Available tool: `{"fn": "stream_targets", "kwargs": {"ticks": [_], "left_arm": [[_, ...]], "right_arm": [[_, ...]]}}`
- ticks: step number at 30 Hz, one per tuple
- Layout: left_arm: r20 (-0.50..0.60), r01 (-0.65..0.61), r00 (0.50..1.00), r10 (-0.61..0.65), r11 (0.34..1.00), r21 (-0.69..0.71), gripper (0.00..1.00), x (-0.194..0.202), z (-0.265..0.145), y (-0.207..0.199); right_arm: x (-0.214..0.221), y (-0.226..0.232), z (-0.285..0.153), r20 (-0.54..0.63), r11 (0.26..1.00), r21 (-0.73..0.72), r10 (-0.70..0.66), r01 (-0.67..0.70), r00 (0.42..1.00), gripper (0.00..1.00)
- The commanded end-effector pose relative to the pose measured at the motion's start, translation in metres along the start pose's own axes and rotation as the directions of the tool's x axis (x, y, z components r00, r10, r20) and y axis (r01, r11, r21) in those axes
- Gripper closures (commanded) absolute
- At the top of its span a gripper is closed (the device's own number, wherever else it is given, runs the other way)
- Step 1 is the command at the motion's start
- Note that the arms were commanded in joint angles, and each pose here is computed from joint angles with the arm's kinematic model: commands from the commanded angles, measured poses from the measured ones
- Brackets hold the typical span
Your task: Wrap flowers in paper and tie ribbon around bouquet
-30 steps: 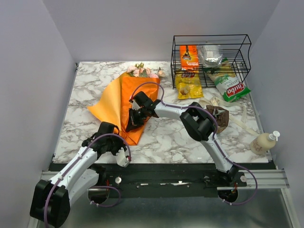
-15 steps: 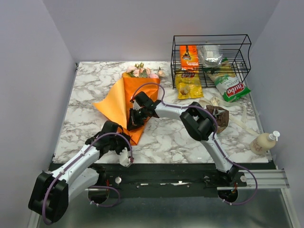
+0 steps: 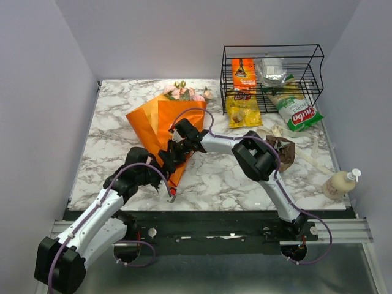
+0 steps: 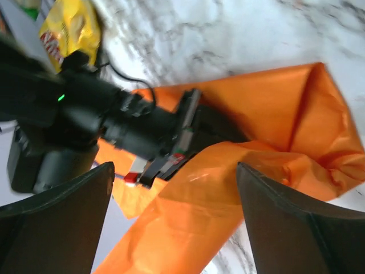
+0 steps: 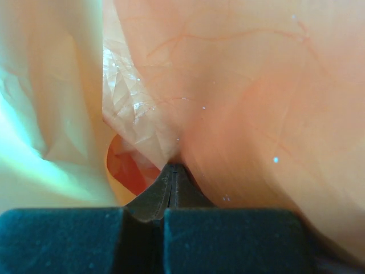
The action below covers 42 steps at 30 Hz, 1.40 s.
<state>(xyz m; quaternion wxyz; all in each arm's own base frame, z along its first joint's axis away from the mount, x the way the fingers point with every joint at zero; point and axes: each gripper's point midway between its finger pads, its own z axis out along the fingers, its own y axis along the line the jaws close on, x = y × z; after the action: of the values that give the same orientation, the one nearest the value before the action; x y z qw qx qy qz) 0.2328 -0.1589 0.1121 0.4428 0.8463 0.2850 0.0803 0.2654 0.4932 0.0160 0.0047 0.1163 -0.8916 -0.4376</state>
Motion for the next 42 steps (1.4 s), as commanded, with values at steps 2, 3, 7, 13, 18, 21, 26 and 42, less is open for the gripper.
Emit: {"fn": "stream_targets", "kwargs": {"ticks": [2, 3, 7, 13, 18, 21, 26, 42], "left_arm": [[0.080, 0.331, 0.943, -0.323, 0.936, -0.116, 0.01, -0.011, -0.006, 0.026], [0.058, 0.349, 0.937, -0.344, 0.925, -0.153, 0.02, -0.002, -0.003, 0.034], [0.005, 0.504, 0.857, -0.515, 0.837, -0.213, 0.08, 0.022, 0.004, 0.043], [0.018, 0.719, 0.669, -0.743, 0.640, -0.272, 0.15, 0.041, 0.013, 0.046], [0.092, 0.818, 0.572, -0.815, 0.559, -0.132, 0.40, 0.015, 0.019, 0.040], [0.082, 0.822, 0.568, -0.819, 0.561, -0.092, 0.48, 0.010, 0.021, 0.034], [0.124, 0.930, 0.338, -0.933, 0.311, -0.197, 0.44, 0.027, 0.008, 0.086], [0.226, 0.228, -0.793, -0.566, -0.620, -0.751, 0.01, 0.182, -0.177, -0.033]], "right_arm": [[0.019, -0.055, 0.012, -0.039, 0.987, 0.140, 0.083, -0.077, 0.996, 0.99], [0.019, -0.054, 0.012, -0.040, 0.987, 0.139, 0.085, -0.078, 0.996, 1.00], [0.020, -0.054, 0.013, -0.041, 0.987, 0.138, 0.088, -0.082, 0.995, 1.00], [0.018, -0.057, 0.011, -0.034, 0.986, 0.141, 0.091, -0.086, 0.995, 1.00], [0.018, -0.058, 0.011, -0.034, 0.987, 0.139, 0.092, -0.087, 0.995, 1.00], [0.018, -0.057, 0.011, -0.034, 0.987, 0.136, 0.090, -0.085, 0.995, 0.99], [0.018, -0.059, 0.009, -0.024, 0.986, 0.140, 0.095, -0.091, 0.995, 1.00], [0.016, -0.059, 0.010, -0.017, 0.987, 0.138, 0.084, -0.081, 0.996, 0.99]]}}
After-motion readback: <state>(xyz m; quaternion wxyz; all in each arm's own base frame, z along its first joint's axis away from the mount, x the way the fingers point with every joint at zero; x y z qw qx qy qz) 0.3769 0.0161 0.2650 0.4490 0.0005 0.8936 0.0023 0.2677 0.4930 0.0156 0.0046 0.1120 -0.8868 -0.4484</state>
